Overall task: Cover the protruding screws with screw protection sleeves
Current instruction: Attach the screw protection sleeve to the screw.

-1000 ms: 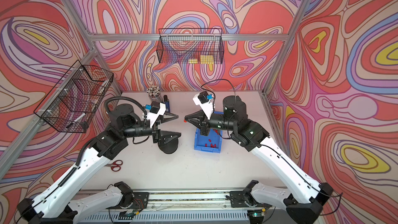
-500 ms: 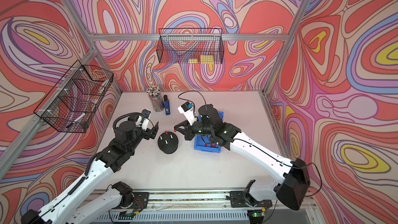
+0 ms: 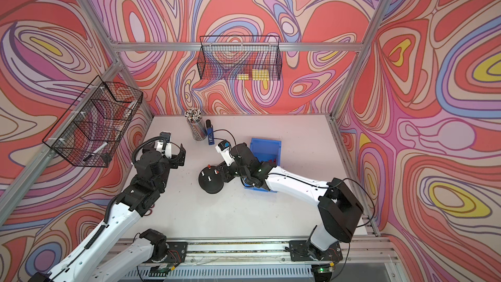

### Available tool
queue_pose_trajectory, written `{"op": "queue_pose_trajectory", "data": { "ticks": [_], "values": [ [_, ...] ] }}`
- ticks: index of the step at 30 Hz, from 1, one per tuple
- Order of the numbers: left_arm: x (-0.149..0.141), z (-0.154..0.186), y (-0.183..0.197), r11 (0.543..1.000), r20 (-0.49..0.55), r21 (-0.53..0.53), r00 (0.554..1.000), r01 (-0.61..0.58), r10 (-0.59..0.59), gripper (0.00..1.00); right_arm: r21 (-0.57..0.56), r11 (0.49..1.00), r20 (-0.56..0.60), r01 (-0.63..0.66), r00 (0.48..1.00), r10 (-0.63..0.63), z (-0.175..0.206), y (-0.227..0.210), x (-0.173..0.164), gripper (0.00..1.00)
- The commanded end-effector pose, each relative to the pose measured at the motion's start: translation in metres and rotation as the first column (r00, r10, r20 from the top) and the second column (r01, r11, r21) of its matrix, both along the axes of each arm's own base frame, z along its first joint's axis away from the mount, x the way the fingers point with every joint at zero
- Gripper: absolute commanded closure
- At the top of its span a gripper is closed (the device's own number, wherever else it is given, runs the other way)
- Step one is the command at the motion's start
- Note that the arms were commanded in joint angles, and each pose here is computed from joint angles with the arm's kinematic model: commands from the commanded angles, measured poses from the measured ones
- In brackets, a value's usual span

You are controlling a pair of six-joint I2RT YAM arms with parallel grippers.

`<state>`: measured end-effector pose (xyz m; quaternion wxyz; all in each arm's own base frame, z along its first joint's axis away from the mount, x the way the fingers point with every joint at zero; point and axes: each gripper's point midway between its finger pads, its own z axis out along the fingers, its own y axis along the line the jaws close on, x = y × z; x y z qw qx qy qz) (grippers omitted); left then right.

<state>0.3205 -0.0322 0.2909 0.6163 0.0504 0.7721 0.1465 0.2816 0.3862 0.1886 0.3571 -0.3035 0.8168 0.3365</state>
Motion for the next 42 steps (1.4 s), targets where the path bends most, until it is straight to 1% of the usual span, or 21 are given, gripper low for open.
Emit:
{"op": "queue_pose_trajectory", "data": {
  "ticks": [1,9,16,29,42],
  "values": [
    [-0.001,0.006,0.004,1.000,0.031,-0.017,0.999,-0.021,0.021,0.01,-0.014,1.000,0.049,0.022,0.999,-0.021,0.000,0.007,0.012,1.00],
    [-0.001,0.005,0.004,1.000,0.030,-0.018,0.999,-0.019,0.019,0.00,-0.008,1.000,0.038,0.009,0.999,-0.008,-0.007,0.016,0.017,1.00],
    [-0.001,0.005,0.002,1.000,0.027,-0.020,1.000,-0.012,0.013,0.01,0.011,1.000,0.052,0.015,0.999,-0.015,-0.001,0.019,0.020,1.00],
    [-0.002,0.006,0.003,1.000,0.030,-0.023,0.999,-0.012,0.012,0.01,-0.008,1.000,0.043,0.014,0.999,-0.014,-0.011,0.023,0.024,1.00],
    [-0.002,0.006,0.003,1.000,0.032,-0.026,0.999,-0.011,0.012,0.01,-0.024,1.000,0.018,0.005,1.000,-0.004,-0.022,0.023,0.021,1.00]
  ]
}}
